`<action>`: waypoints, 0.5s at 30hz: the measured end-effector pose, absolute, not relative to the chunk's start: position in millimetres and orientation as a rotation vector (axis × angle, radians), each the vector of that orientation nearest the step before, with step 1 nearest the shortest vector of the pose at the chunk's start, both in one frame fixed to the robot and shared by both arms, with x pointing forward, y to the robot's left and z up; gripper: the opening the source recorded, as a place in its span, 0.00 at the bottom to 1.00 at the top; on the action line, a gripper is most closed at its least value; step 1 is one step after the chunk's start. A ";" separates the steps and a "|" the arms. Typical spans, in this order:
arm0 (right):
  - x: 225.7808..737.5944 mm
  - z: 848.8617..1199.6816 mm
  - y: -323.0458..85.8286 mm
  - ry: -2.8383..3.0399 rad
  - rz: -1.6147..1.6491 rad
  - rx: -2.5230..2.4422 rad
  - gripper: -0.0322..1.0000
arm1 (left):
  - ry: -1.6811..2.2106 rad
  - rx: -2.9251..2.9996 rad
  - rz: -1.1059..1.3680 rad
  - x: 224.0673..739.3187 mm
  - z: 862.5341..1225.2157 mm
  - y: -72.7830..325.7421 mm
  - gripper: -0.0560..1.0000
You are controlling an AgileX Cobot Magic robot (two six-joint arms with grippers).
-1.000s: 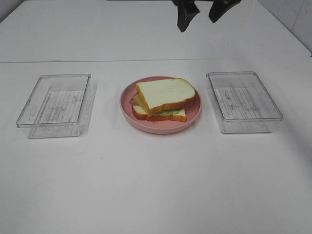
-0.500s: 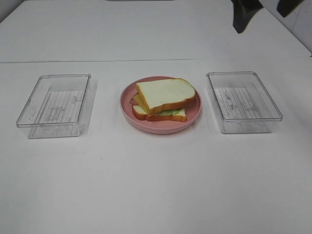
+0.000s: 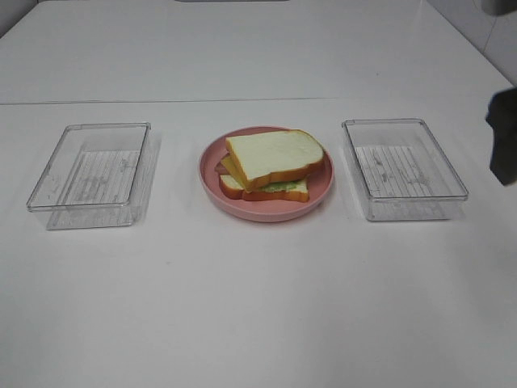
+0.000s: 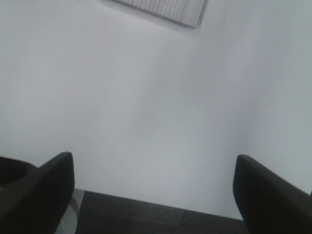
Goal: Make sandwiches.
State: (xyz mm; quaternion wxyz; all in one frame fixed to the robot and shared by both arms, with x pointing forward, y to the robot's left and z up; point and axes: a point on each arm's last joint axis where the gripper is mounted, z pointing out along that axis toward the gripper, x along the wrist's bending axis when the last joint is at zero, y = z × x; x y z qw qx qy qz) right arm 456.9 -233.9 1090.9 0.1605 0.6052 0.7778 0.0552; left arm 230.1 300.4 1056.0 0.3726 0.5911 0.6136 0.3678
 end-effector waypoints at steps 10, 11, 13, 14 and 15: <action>368.5 1084.6 -274.4 2.113 0.293 1.753 0.87 | 1.572 1.515 0.942 230.1 1056.0 300.4 0.99; 368.5 1084.6 -274.4 2.113 0.293 1.753 0.87 | 1.572 1.515 0.942 230.1 1056.0 300.4 0.99; 349.8 1086.9 -288.9 2.008 0.344 1.798 0.87 | 1.572 1.515 0.942 230.1 1056.0 300.4 0.99; 349.8 1086.9 -288.9 2.008 0.344 1.798 0.87 | 1.572 1.515 0.942 230.1 1056.0 300.4 0.99; 344.3 1087.6 -292.5 1.977 0.361 1.808 0.87 | 1.572 1.515 0.942 230.1 1056.0 300.4 0.99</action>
